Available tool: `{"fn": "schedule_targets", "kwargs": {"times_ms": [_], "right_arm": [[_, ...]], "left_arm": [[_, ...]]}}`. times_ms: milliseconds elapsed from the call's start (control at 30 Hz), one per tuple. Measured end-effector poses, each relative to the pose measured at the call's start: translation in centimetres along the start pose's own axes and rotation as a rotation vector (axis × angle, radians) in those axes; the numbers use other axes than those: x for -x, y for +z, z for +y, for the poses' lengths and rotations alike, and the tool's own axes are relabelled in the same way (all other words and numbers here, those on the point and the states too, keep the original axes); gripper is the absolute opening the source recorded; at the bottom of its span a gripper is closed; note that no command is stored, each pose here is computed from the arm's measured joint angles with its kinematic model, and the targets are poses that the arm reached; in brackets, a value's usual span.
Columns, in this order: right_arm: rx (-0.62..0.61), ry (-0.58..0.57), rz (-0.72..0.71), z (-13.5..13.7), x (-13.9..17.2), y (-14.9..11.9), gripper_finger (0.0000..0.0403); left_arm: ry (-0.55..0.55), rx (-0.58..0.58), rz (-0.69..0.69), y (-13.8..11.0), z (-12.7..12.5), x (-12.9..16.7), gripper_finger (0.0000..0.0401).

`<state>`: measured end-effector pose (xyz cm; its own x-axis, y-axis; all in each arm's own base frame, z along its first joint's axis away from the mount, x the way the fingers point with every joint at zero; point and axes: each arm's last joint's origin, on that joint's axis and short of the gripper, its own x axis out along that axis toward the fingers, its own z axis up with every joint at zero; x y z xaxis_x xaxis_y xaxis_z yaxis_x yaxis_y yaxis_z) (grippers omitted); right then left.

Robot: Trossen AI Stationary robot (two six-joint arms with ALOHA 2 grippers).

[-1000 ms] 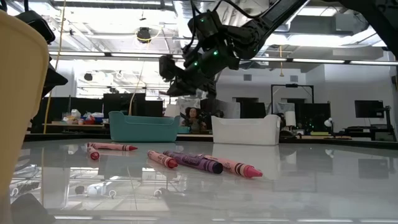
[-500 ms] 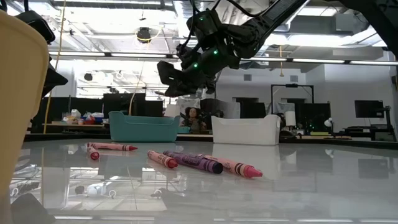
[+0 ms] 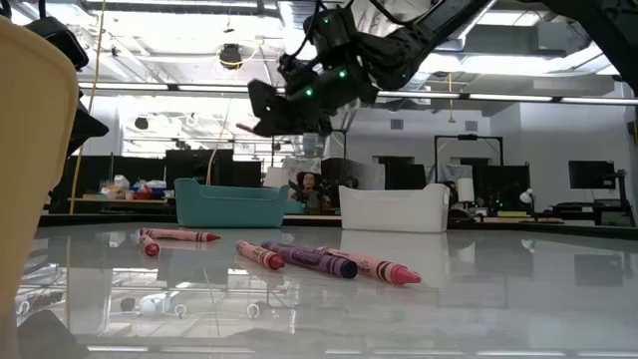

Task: Sort crayons
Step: Put the red crayon into the top green bin

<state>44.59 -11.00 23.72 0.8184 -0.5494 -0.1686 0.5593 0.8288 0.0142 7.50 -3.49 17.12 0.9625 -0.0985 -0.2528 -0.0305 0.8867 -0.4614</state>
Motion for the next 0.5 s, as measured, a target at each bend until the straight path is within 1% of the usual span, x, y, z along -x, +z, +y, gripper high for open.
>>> {"fn": "schedule_targets", "kwargs": {"times_ms": [233, 333, 433, 467, 500], "right_arm": [[-0.025, -0.010, -0.066, -0.4, -0.5, 2.6, 0.0005], [-0.031, -0.021, -0.077, -0.7, -1.2, 2.9, 0.0005], [-0.016, -0.032, -0.009, -0.8, -2.8, 2.0, 0.0005], [-0.015, -0.017, 0.019, -0.6, -3.5, 1.7, 0.0005], [0.003, -0.011, 0.070, -0.4, -4.0, 1.1, 0.0005]], "left_arm": [[0.000, 0.000, 0.000, 0.0, 0.0, 0.0, 0.0228], [0.000, 0.000, 0.000, 0.0, 0.0, 0.0, 0.0228], [0.001, 0.000, 0.000, 0.0, 0.0, 0.0, 0.0228], [0.000, 0.000, 0.000, 0.0, 0.0, 0.0, 0.0228], [0.000, 0.000, 0.000, 0.0, 0.0, 0.0, 0.0228]]}}
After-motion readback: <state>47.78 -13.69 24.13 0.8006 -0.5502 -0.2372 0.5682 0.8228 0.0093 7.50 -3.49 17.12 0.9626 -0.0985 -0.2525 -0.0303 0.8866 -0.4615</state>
